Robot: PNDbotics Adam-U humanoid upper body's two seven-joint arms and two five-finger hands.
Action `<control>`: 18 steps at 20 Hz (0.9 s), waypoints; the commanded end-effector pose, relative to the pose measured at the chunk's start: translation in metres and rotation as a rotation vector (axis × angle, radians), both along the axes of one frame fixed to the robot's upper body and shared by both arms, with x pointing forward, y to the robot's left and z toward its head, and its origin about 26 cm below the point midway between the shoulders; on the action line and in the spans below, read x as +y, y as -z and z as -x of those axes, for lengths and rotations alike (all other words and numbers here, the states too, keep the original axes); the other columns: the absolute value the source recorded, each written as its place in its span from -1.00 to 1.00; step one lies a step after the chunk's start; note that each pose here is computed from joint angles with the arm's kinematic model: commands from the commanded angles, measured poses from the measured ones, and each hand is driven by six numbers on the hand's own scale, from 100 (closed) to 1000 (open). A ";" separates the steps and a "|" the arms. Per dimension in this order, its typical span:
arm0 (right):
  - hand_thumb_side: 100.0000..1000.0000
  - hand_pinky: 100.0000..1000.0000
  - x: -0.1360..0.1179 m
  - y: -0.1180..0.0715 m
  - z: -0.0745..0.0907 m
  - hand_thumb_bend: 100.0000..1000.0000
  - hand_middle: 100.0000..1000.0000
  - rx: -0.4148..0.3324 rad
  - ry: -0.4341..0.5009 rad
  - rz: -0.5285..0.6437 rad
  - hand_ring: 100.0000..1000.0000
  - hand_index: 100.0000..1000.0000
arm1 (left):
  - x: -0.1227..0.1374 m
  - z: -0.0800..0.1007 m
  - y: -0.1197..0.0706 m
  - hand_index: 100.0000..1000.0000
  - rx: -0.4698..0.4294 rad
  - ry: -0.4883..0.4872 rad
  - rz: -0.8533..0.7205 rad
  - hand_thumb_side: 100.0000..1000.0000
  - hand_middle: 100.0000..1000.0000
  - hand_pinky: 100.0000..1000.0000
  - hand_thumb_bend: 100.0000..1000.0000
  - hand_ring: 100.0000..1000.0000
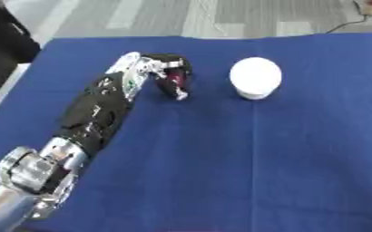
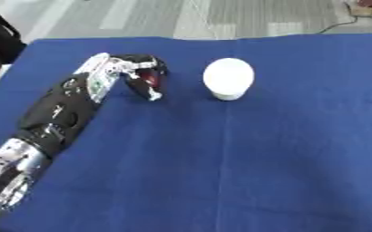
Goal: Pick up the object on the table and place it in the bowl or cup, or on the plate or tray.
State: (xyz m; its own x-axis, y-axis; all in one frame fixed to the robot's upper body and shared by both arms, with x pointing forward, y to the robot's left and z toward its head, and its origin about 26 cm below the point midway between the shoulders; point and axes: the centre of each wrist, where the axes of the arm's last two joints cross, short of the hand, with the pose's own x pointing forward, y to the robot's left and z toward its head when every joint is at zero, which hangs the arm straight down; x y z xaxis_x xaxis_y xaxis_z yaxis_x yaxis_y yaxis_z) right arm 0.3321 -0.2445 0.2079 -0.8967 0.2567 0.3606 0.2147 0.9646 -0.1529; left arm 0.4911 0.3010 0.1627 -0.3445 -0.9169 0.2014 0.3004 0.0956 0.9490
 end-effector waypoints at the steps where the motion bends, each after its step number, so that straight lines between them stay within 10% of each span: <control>1: 1.00 -0.20 -0.002 -0.006 0.001 -1.00 0.43 -0.019 0.000 0.007 0.34 0.56 | 0.009 0.000 -0.017 -0.22 -0.081 -0.020 0.022 -0.40 -0.14 -0.78 -1.00 -0.45; 18: 1.00 -0.19 -0.003 -0.004 0.001 -1.00 0.42 -0.011 0.003 0.007 0.34 0.55 | 0.007 0.001 -0.030 -0.26 -0.156 -0.022 0.066 -0.47 -0.21 -0.87 -1.00 -0.56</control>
